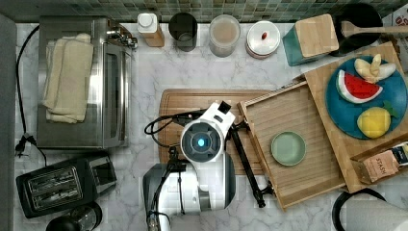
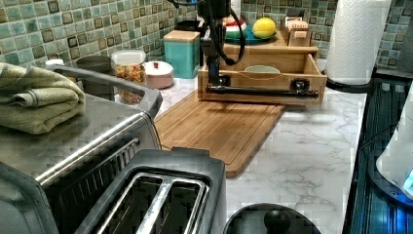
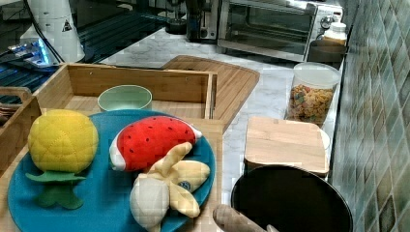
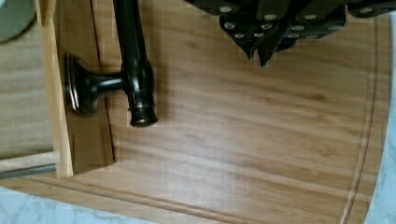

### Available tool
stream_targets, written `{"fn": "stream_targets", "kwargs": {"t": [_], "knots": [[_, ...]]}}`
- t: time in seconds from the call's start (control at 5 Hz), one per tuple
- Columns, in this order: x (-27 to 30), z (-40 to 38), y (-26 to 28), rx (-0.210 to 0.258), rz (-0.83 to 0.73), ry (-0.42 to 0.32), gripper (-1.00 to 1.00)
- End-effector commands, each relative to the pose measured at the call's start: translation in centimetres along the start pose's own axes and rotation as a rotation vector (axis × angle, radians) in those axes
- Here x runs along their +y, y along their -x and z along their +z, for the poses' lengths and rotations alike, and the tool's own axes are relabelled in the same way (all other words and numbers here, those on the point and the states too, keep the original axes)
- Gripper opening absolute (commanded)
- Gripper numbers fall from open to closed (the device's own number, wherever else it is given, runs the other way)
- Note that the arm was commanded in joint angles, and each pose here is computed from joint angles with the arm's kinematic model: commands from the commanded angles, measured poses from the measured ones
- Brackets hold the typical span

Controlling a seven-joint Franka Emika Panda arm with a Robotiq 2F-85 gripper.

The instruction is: Close the drawer.

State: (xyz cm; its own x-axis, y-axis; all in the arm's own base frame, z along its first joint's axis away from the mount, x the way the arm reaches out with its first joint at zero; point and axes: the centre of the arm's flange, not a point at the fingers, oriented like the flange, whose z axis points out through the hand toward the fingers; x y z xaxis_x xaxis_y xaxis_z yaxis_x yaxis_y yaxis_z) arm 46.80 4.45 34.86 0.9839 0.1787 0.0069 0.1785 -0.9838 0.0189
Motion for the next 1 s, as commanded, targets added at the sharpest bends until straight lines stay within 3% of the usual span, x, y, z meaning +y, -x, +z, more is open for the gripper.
{"fn": "stream_targets", "kwargs": {"t": [0.2, 0.8, 1.0], "knots": [[0.8, 5.6, 4.8, -0.107, -0.122, -0.002, -1.00], [6.4, 8.0, 6.6, -0.100, -0.278, 0.020, -1.00], [7.7, 8.5, 6.8, -0.074, -0.282, 0.018, -1.00]]}}
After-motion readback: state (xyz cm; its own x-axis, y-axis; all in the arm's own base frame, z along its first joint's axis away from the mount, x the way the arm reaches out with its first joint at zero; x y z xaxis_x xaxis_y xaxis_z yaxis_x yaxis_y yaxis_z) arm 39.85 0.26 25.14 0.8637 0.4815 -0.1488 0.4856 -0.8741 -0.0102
